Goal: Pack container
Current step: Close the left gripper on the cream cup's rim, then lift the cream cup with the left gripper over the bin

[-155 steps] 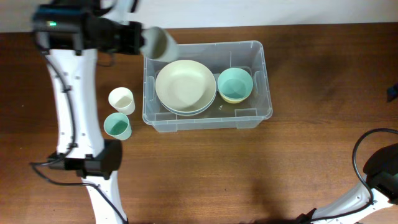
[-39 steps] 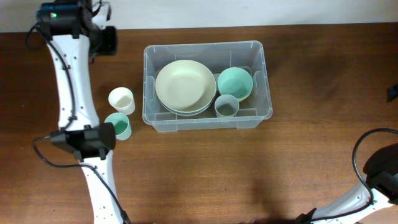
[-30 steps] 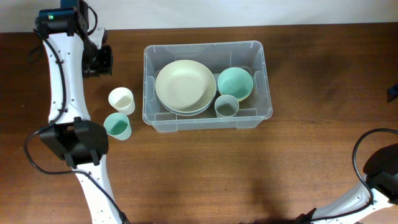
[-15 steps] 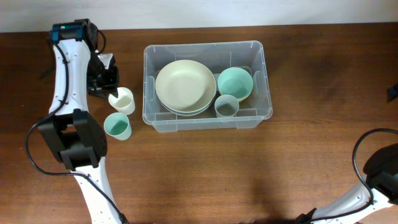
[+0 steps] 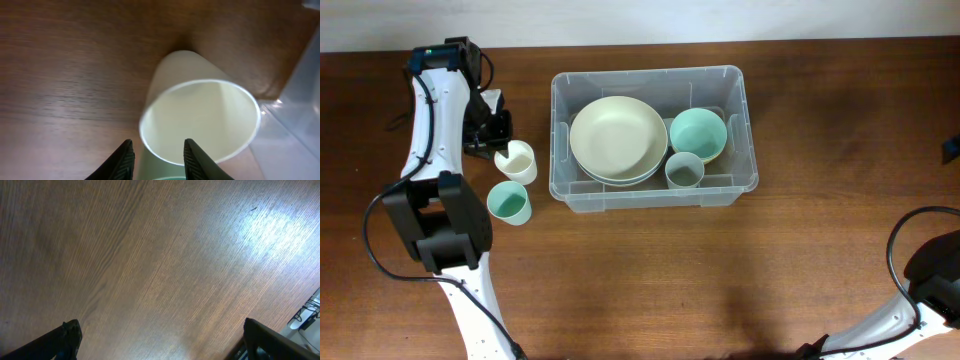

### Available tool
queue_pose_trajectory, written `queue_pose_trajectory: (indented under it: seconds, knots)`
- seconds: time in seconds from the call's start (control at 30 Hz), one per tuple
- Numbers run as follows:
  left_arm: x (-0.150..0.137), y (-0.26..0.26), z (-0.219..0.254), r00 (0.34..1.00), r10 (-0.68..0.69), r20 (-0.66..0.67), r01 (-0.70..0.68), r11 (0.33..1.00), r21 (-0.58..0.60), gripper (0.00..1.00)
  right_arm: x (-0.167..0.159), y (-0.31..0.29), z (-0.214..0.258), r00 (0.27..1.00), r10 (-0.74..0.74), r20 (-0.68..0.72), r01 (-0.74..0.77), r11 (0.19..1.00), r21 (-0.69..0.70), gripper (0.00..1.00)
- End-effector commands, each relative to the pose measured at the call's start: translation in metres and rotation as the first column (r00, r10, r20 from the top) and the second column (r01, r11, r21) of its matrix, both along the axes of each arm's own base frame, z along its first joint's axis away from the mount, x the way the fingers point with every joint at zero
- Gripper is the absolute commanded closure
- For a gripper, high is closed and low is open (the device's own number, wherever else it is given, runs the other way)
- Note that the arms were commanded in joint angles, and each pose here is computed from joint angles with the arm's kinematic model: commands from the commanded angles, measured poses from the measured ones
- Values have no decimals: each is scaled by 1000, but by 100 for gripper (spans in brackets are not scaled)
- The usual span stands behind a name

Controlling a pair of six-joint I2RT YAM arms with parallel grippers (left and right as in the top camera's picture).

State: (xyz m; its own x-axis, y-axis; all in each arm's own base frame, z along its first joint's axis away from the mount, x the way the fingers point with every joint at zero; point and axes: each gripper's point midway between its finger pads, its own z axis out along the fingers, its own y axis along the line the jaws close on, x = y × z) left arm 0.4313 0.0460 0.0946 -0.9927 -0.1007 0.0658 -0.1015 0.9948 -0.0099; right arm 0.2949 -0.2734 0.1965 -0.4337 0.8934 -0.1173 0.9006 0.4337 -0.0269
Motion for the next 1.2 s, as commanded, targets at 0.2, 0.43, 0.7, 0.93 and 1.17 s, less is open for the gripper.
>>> queue_pose_trajectory:
  seconds: [0.2, 0.43, 0.7, 0.93, 1.17]
  knots:
    - [3, 18, 11, 998, 45, 43, -47, 998, 45, 66, -1, 1, 2, 1000, 2, -4, -2, 1000, -9, 1]
    - [3, 12, 1, 998, 47, 37, -48, 999, 13, 66, -1, 1, 2, 1000, 2, -3, -2, 1000, -9, 1]
    - [1, 10, -10, 999, 48, 25, -48, 999, -2, 66, -1, 1, 2, 1000, 2, -4, -2, 1000, -9, 1]
    - [-1, 8, -21, 999, 48, 15, -48, 999, -11, 67, -1, 1, 2, 1000, 2, -4, -2, 1000, -9, 1]
    - [3, 9, -21, 998, 49, 33, -49, 999, -9, 97, -1, 1, 2, 1000, 2, -4, -2, 1000, -9, 1]
